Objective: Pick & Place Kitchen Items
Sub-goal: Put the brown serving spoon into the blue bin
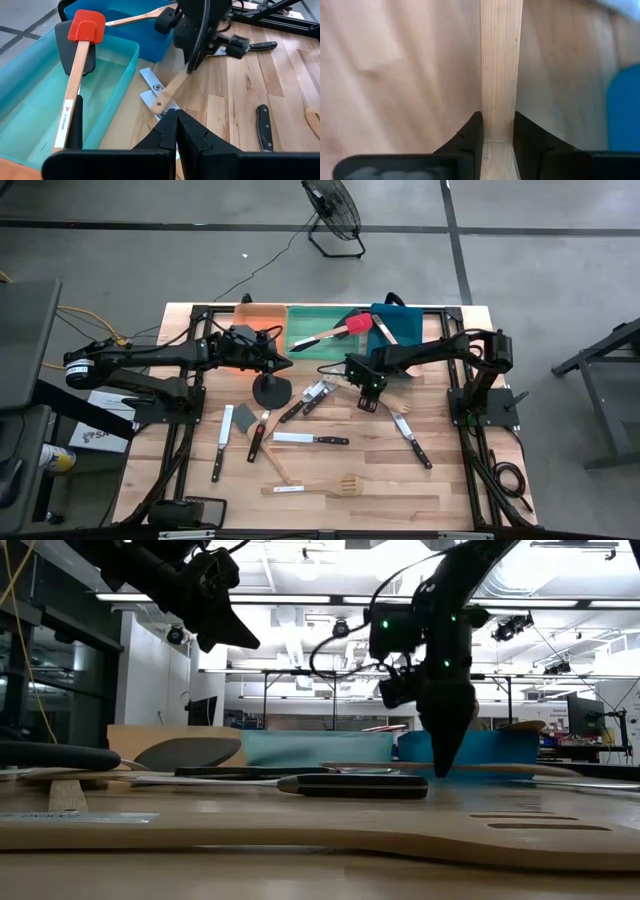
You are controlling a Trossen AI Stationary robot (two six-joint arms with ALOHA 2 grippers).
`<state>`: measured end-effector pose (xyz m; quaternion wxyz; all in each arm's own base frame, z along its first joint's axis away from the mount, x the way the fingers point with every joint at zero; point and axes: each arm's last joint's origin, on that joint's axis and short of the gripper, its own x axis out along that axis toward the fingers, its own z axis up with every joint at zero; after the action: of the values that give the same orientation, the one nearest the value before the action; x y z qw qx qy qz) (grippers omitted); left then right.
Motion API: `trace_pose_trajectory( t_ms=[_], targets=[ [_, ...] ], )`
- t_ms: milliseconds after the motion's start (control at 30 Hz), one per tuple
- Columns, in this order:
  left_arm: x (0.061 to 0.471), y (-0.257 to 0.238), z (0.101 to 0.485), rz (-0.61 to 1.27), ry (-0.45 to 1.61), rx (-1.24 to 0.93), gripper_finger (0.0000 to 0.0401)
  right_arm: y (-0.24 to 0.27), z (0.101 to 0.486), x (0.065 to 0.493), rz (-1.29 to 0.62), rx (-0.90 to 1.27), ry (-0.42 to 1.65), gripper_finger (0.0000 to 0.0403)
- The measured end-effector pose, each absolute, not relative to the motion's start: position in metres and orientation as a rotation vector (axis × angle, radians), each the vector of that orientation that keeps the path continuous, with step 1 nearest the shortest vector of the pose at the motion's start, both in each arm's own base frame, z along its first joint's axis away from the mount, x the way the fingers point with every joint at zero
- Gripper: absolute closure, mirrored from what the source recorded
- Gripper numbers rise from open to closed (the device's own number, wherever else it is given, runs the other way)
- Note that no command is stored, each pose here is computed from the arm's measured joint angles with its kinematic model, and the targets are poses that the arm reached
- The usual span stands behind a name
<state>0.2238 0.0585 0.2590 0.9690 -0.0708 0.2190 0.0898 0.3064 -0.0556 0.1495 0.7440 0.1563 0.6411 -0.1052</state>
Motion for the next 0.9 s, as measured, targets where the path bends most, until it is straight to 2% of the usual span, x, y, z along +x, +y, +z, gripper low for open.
trace_pose_trajectory(
  t_ms=[400, 600, 900],
  targets=[
    [0.224, 0.058, 0.259, 0.181, 0.443, -0.143, 0.04, -0.053, 0.208, 0.297, -0.282, 0.357, 1.402, 0.0332],
    [0.224, 0.058, 0.259, 0.182, 0.443, -0.143, 0.04, -0.058, 0.246, 0.281, -0.385, 0.388, 1.37, 0.0332],
    [0.224, 0.058, 0.259, 0.182, 0.443, -0.143, 0.04, -0.09, 0.27, 0.246, -0.63, 0.552, 1.329, 0.0329]
  ],
)
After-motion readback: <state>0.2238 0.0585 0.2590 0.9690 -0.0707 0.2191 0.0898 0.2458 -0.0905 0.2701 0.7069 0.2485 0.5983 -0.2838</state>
